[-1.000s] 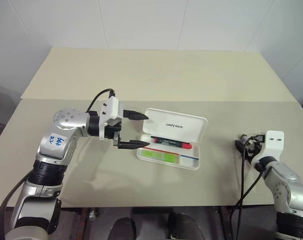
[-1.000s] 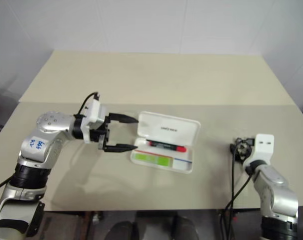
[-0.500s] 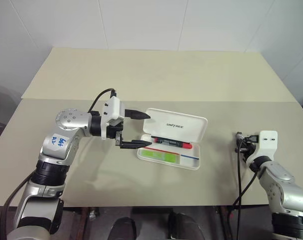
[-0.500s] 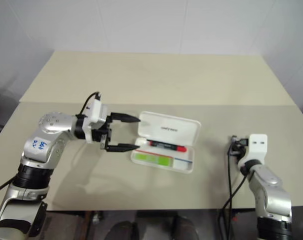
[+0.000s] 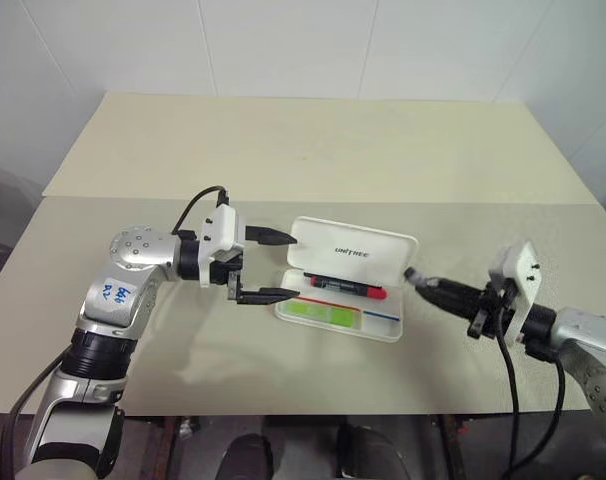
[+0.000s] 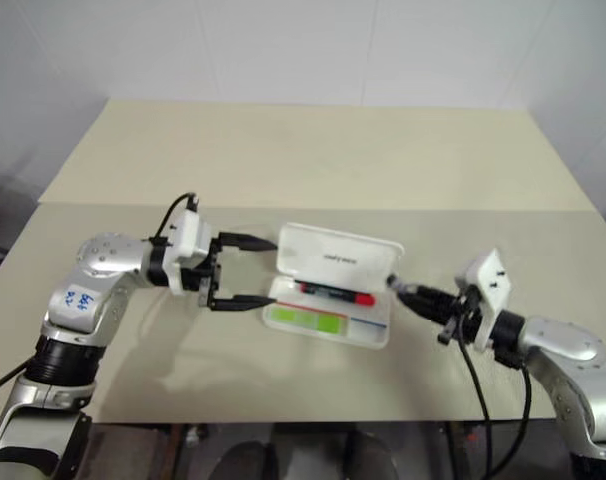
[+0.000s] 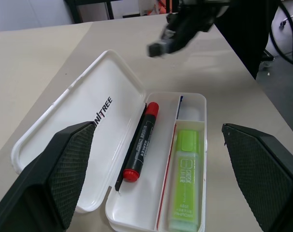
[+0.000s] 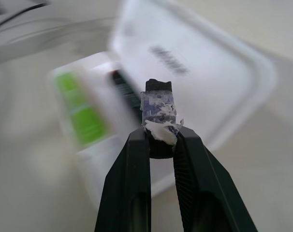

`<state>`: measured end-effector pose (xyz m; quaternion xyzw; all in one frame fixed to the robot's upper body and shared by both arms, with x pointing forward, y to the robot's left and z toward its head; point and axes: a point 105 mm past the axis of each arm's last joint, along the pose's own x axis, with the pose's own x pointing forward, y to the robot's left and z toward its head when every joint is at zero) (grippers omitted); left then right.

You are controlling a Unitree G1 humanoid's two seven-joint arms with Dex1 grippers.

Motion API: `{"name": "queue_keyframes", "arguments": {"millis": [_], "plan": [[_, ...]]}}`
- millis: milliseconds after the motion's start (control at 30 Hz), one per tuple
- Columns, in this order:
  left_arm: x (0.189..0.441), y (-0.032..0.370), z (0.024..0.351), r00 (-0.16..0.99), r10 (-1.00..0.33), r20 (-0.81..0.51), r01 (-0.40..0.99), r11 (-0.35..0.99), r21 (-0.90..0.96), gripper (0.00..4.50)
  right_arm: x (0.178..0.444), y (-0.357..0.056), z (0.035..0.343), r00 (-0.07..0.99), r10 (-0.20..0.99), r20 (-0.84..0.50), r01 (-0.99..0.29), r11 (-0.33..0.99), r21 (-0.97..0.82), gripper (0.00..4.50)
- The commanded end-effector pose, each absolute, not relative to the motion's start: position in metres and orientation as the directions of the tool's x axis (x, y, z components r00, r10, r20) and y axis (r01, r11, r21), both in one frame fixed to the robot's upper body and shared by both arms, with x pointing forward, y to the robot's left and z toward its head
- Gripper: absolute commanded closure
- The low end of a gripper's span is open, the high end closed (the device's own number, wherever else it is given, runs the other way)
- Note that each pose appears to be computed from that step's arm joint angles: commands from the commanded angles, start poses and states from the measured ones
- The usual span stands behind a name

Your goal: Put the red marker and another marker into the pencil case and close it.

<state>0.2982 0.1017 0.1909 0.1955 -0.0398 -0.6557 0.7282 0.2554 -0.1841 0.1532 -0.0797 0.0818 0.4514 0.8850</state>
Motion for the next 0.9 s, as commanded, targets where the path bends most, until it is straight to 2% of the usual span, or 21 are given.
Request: {"name": "queue_keyframes", "arguments": {"millis": [33, 233, 433, 900], "plan": [[0.293, 0.105, 0.195, 0.146, -0.971, -0.190, 0.926, 0.066, 0.372, 0.00, 0.250, -0.169, 0.159, 0.486, 0.842, -0.232, -0.873, 0.475, -0.106, 4.17], [0.290, 0.106, 0.189, 0.143, -0.969, -0.200, 0.929, 0.062, 0.364, 0.00, 0.261, -0.151, 0.139, 0.385, 0.878, -0.283, -0.923, 0.373, -0.099, 4.17], [0.285, 0.106, 0.188, 0.143, -0.969, -0.202, 0.932, 0.063, 0.356, 0.00, 0.262, -0.150, 0.120, 0.331, 0.886, -0.325, -0.943, 0.324, -0.076, 4.17], [0.284, 0.107, 0.188, 0.153, -0.967, -0.205, 0.935, 0.075, 0.347, 0.00, 0.260, -0.153, 0.105, 0.289, 0.889, -0.355, -0.956, 0.288, -0.057, 4.17]]}}
